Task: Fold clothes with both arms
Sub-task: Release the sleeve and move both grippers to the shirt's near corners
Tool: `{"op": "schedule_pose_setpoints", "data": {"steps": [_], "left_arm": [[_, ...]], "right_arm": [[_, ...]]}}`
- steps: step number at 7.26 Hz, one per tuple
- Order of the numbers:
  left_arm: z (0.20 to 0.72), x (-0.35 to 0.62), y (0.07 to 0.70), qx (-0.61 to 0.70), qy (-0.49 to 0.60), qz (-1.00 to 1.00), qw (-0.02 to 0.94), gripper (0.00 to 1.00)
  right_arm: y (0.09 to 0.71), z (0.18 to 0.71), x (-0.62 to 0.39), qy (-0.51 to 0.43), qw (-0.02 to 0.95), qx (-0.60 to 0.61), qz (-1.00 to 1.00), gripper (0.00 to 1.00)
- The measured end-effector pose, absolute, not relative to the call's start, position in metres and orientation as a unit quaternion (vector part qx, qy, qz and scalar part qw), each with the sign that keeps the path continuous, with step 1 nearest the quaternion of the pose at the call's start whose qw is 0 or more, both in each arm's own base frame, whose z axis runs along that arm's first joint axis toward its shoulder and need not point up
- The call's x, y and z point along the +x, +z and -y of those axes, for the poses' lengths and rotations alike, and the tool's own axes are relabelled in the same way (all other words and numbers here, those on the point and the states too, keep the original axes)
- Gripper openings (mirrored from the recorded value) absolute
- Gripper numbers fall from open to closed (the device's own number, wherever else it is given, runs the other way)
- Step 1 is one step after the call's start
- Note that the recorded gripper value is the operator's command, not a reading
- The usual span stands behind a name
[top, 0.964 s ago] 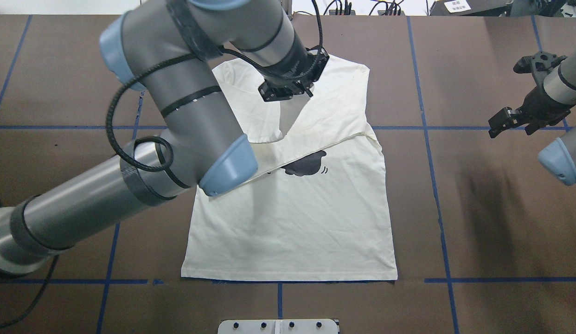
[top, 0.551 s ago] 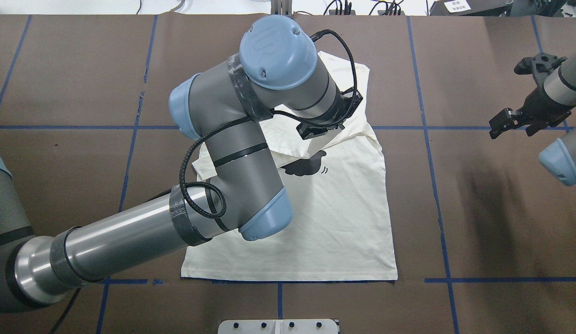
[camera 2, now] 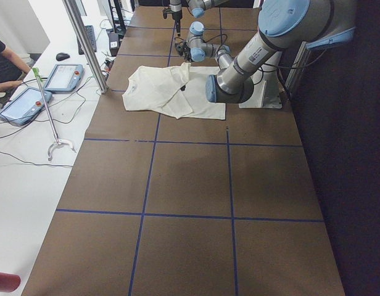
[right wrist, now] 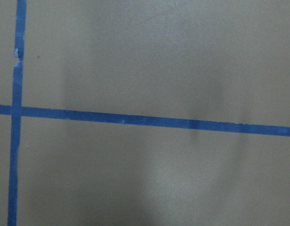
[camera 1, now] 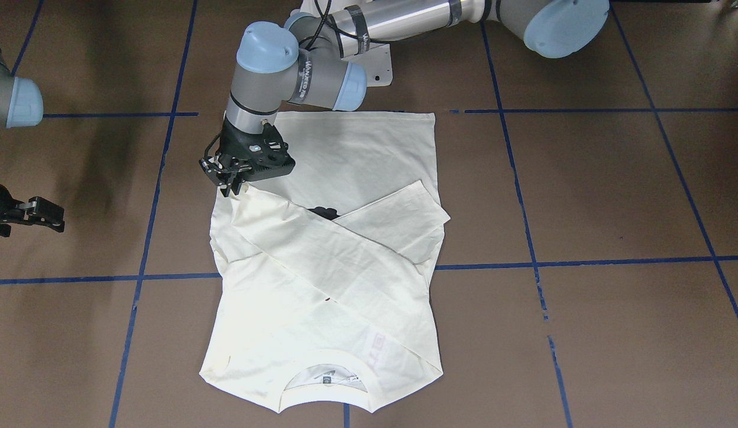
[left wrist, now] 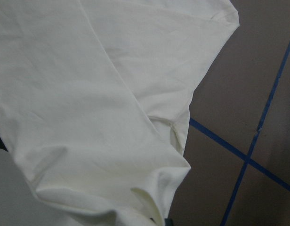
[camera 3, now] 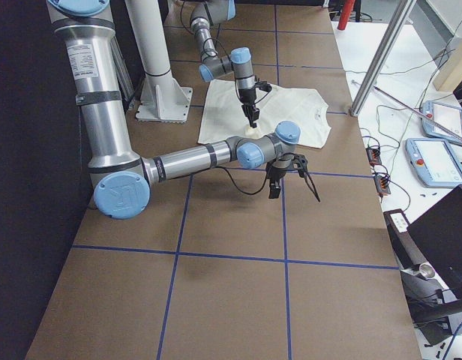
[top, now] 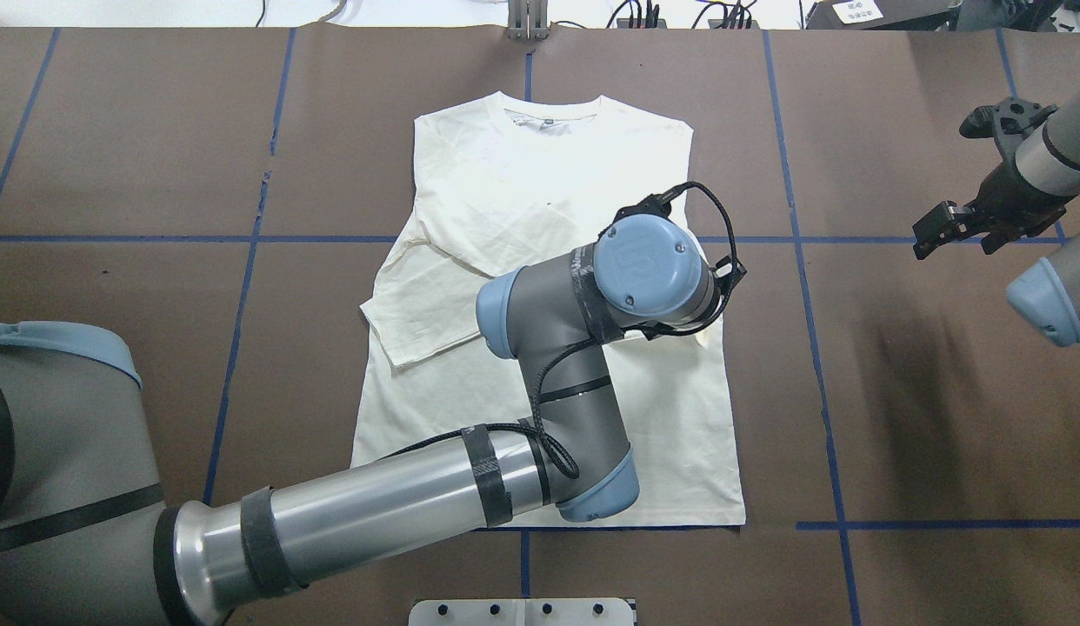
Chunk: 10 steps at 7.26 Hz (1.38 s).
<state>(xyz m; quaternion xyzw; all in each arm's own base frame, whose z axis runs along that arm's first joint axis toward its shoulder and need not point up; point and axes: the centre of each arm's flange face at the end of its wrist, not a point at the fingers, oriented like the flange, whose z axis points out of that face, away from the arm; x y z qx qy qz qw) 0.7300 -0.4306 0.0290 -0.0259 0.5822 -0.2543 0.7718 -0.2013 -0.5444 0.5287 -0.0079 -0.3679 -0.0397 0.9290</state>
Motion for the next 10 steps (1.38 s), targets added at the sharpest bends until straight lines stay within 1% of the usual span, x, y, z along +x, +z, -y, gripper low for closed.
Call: {"op": "schedule_pose_setpoints", "data": {"steps": [3,5,6,8,10], "left_arm": [[0.417,0.73,0.035,-0.009,-0.231,-0.6,0.766,1.0],[0.426,0.716,0.044,0.001,-0.228,-0.596,0.77,1.0],[0.434,0.701,0.056,0.015,-0.221,-0.583,0.781,1.0],[0.441,0.636,0.098,0.032,-0.181,-0.538,0.822,1.0],[0.428,0.561,0.158,0.046,-0.123,-0.493,0.86,1.0]], "right_arm": [[0.522,0.545,-0.204,-0.041,0.928,-0.004,0.371,1.0],[0.499,0.54,-0.208,-0.029,0.924,0.003,0.381,1.0],[0.476,0.529,-0.222,-0.016,0.921,0.002,0.39,1.0],[0.422,0.492,-0.257,0.012,0.91,-0.006,0.414,1.0],[0.39,0.445,-0.285,0.034,0.904,-0.006,0.426,1.0]]}}
